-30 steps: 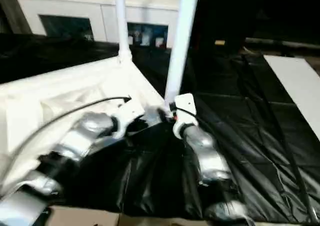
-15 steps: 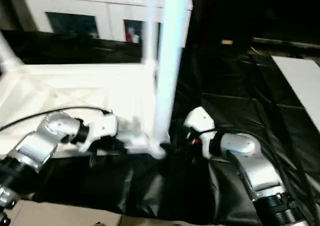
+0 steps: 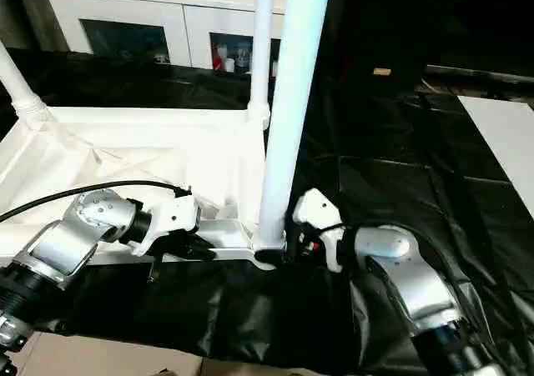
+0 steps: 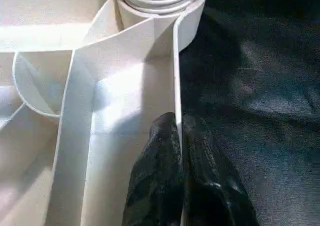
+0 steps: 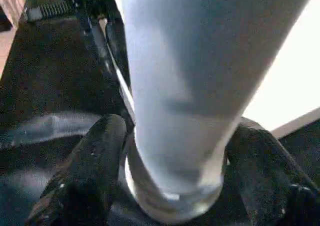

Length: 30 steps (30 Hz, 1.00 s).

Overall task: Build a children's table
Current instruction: Rotate leg to tighten

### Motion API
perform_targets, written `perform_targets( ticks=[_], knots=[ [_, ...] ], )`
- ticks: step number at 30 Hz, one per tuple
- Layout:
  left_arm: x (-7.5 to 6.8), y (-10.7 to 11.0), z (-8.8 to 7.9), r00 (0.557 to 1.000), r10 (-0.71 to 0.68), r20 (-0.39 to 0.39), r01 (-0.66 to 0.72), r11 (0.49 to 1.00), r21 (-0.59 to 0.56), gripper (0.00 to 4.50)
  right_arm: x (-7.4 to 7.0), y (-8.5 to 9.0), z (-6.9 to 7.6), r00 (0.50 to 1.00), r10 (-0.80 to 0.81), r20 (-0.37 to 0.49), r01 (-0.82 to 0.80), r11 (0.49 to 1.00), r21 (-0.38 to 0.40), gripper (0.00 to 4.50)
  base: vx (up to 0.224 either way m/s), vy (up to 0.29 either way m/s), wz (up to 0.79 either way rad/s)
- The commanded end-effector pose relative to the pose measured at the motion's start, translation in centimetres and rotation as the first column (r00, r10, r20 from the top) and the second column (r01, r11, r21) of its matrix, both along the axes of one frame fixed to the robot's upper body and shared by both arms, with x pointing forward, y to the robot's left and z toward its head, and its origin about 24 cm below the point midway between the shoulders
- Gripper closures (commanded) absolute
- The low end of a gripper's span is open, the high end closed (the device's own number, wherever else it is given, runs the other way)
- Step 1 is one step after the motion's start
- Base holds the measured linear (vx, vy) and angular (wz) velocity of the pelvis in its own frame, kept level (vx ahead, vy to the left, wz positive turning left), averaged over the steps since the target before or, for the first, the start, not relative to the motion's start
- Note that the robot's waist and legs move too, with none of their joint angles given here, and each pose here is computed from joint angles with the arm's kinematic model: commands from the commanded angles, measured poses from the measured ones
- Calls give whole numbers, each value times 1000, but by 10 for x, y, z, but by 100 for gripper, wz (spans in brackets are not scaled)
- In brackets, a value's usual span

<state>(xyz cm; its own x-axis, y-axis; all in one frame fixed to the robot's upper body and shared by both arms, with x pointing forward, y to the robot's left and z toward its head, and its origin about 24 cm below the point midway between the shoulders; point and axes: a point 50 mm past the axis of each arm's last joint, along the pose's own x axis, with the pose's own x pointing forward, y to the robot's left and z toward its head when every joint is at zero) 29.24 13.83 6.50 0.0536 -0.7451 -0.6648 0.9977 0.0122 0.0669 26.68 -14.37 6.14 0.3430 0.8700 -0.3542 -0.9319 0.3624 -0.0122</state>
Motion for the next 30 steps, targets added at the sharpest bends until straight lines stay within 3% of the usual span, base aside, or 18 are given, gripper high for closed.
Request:
perform_targets(
  ticks=[1, 5, 11, 16, 19, 27, 30],
  knots=[
    [-5, -5, -4, 999, -39, -17, 40, 999, 18, 450, 0, 0, 1, 1000, 17, 2, -17, 1000, -9, 163, 0, 0, 0],
    [-6, -4, -5, 999, -39, -22, 40, 999, 25, 450, -2, 0, -4, 1000, 29, -5, -29, 999, -38, 203, 0, 0, 0],
    [-8, -3, -8, 999, -40, -30, 41, 998, 38, 450, -6, -1, -15, 1000, 26, -14, -27, 997, -73, 223, 0, 0, 0],
    [-8, -3, -9, 999, -37, -33, 39, 998, 40, 450, -2, -2, -13, 1000, -12, 19, 13, 997, -71, 230, 0, 0, 0],
    [-8, -3, -9, 999, -36, -30, 37, 998, 40, 450, 2, 1, -9, 999, -37, 16, 37, 999, -25, 164, 0, 0, 0],
    [-6, -4, -8, 999, -33, -24, 34, 999, 41, 450, 1, 1, -13, 1000, -17, 26, 19, 998, -65, 112, 0, 0, 0],
    [-6, -3, -8, 999, -32, -23, 33, 999, 43, 450, 1, 1, -15, 999, -22, 25, 24, 997, -70, 112, 0, 0, 0]
  ],
)
